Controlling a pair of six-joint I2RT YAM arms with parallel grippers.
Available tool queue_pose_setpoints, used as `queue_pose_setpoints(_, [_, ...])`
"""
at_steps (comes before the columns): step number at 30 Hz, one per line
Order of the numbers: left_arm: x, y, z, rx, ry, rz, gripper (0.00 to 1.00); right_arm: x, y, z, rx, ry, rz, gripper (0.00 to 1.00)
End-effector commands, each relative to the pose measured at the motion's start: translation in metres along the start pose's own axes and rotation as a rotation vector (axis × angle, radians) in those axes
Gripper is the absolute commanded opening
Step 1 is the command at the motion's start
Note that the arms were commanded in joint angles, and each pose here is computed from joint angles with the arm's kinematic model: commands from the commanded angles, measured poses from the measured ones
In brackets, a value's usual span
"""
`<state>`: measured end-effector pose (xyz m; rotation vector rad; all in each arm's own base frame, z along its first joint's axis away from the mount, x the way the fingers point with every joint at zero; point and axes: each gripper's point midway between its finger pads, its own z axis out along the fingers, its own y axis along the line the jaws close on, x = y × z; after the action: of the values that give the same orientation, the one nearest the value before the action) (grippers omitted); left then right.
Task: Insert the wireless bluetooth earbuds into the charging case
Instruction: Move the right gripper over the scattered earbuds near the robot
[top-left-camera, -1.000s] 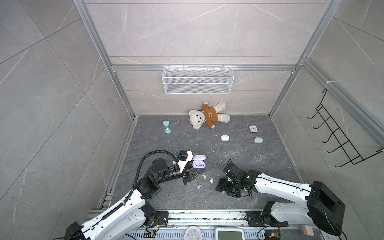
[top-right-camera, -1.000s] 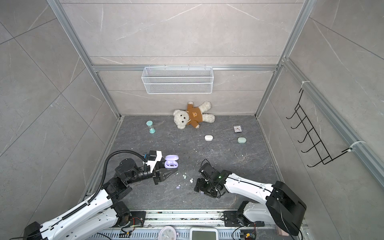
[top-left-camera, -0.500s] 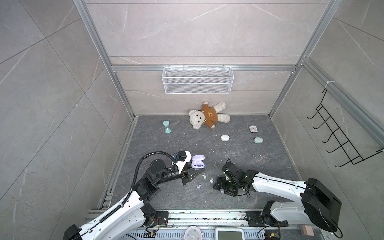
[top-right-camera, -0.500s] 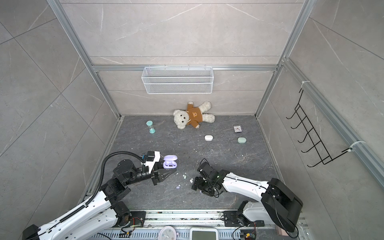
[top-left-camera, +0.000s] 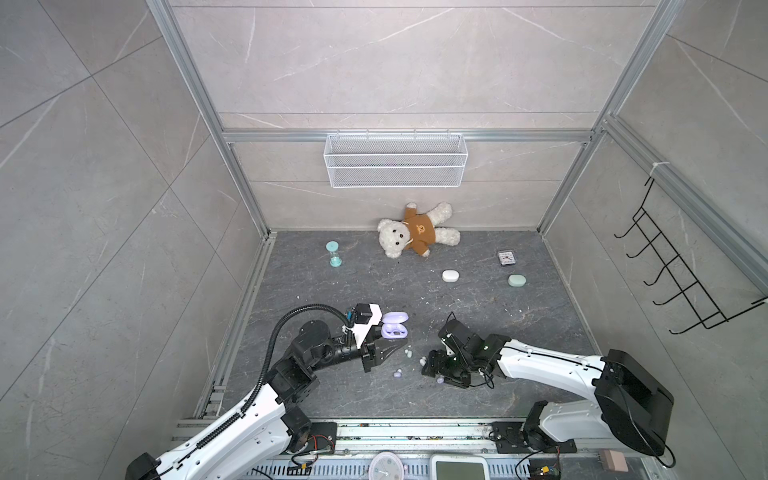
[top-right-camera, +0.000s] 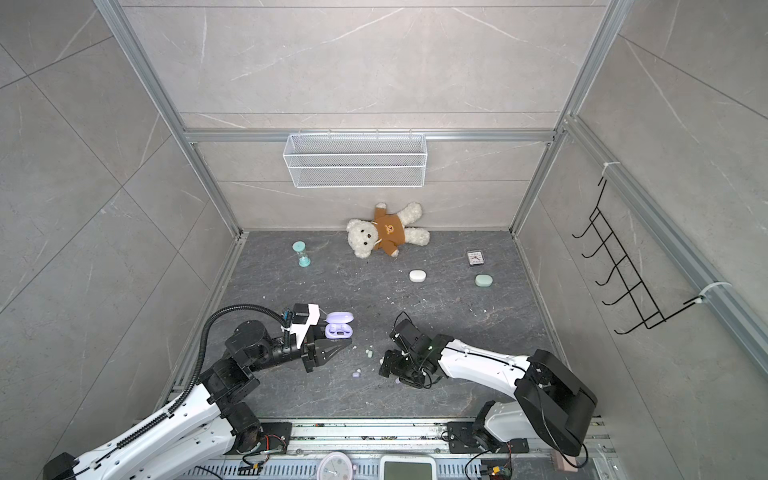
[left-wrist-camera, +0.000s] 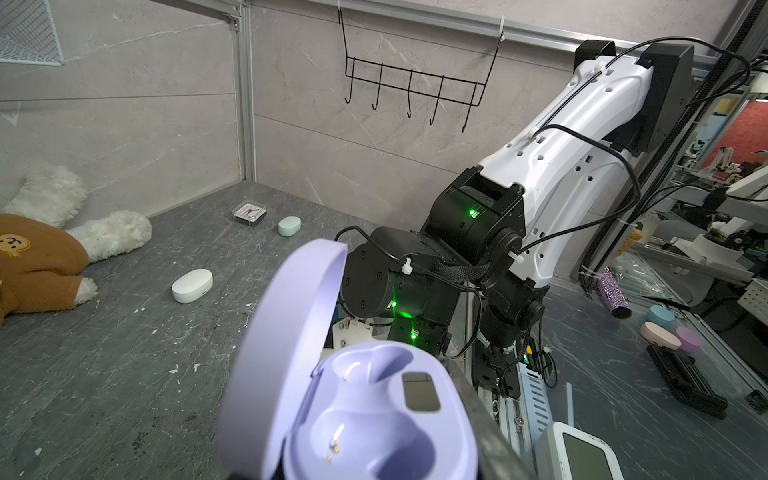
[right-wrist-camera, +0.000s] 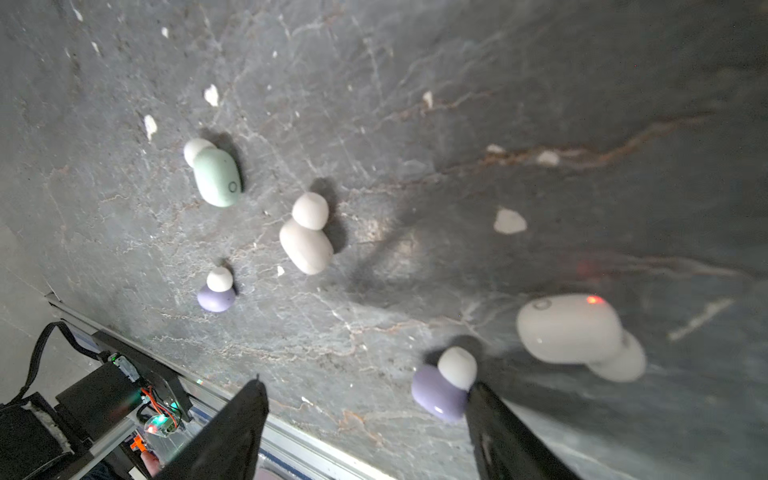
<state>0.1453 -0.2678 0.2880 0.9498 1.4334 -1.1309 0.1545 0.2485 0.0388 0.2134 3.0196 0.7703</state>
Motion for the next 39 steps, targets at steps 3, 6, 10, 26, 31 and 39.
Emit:
queue_pose_setpoints(3, [-0.01,0.0,-0.003,-0.014,-0.039,0.016,0.15,-0.001,0.009,-0.002,0.004,0.011,-0.035,0.78])
queue_pose_setpoints(6, [-0.011,0.001,-0.003,-0.016,-0.042,0.017,0.15,-0.001,0.01,-0.002,0.006,0.016,-0.041,0.78])
queue_pose_setpoints(10, [-0.011,0.001,-0.003,-0.017,-0.042,0.017,0.15,-0.002,0.011,-0.003,0.013,0.015,-0.045,0.78])
queue_pose_setpoints(26, [-0.014,-0.001,-0.007,-0.024,-0.048,0.015,0.15,-0.003,0.002,-0.005,0.184,-0.021,-0.163,0.68])
queue_pose_setpoints(31, [-0.015,-0.001,-0.009,-0.028,-0.044,0.019,0.15,-0.013,0.02,-0.005,0.159,-0.036,-0.271,0.71])
queue_pose_setpoints(39, [-0.017,-0.003,-0.012,-0.032,-0.049,0.025,0.15,-0.014,0.027,-0.005,0.103,-0.017,-0.409,0.93])
